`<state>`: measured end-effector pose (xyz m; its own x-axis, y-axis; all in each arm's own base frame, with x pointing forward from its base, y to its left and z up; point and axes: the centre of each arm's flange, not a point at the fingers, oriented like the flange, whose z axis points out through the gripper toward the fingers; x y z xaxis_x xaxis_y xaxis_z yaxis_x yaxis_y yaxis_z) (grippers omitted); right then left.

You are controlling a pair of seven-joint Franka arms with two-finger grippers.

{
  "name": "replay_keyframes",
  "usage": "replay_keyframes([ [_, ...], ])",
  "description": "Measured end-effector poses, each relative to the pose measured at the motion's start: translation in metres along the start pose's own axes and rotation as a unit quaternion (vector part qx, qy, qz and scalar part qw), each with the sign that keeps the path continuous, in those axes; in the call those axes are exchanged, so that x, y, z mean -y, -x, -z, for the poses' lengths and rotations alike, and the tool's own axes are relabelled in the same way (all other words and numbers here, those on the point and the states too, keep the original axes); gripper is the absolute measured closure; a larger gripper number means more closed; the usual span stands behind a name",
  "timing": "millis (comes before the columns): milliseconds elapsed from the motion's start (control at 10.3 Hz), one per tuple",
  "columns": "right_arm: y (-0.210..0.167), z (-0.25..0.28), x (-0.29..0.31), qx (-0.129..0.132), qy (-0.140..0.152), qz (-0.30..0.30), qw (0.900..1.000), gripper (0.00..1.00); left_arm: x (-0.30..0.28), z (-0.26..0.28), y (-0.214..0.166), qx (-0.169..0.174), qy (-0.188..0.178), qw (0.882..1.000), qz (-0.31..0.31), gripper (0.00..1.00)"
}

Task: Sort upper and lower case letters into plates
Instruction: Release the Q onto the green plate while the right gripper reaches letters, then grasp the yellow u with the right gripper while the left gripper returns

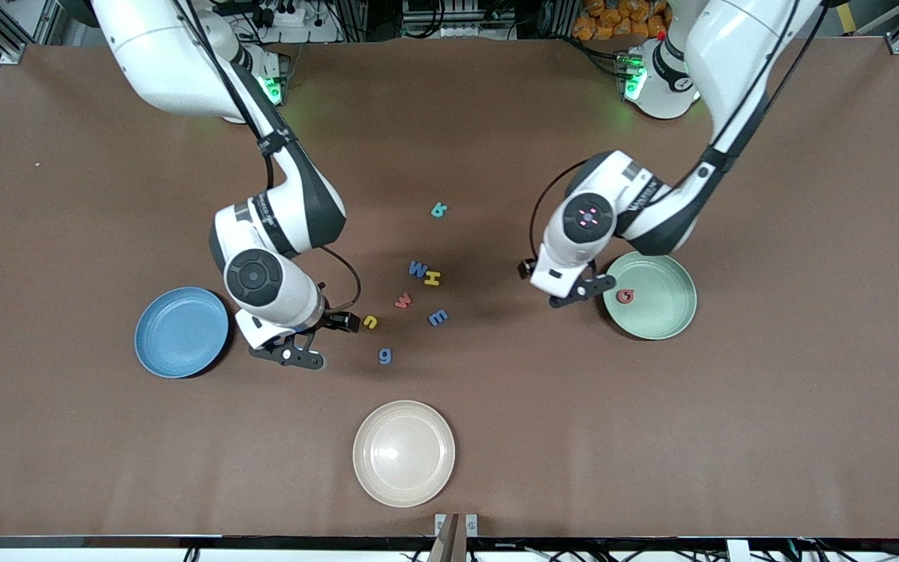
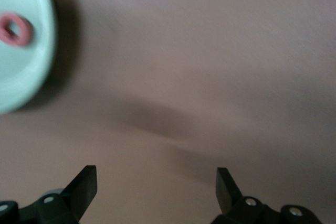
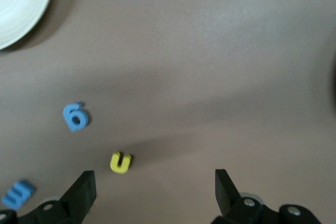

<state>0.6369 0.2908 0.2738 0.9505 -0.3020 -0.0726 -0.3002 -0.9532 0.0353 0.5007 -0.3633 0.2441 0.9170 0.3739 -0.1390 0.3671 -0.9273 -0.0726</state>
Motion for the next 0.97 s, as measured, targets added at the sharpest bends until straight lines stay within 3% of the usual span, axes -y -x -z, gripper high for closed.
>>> replay_keyframes([
  [583, 0.018, -0.068, 0.035, -0.014, -0.011, -0.120, 0.993, 0.00, -0.090, -0.023, 0.116, -0.001, 0.053, 0.991, 0.122, 0.00],
  [971, 0.030, -0.093, 0.033, -0.003, 0.003, -0.168, 0.986, 0.00, -0.133, -0.047, 0.169, -0.044, 0.050, 0.983, 0.170, 0.00],
])
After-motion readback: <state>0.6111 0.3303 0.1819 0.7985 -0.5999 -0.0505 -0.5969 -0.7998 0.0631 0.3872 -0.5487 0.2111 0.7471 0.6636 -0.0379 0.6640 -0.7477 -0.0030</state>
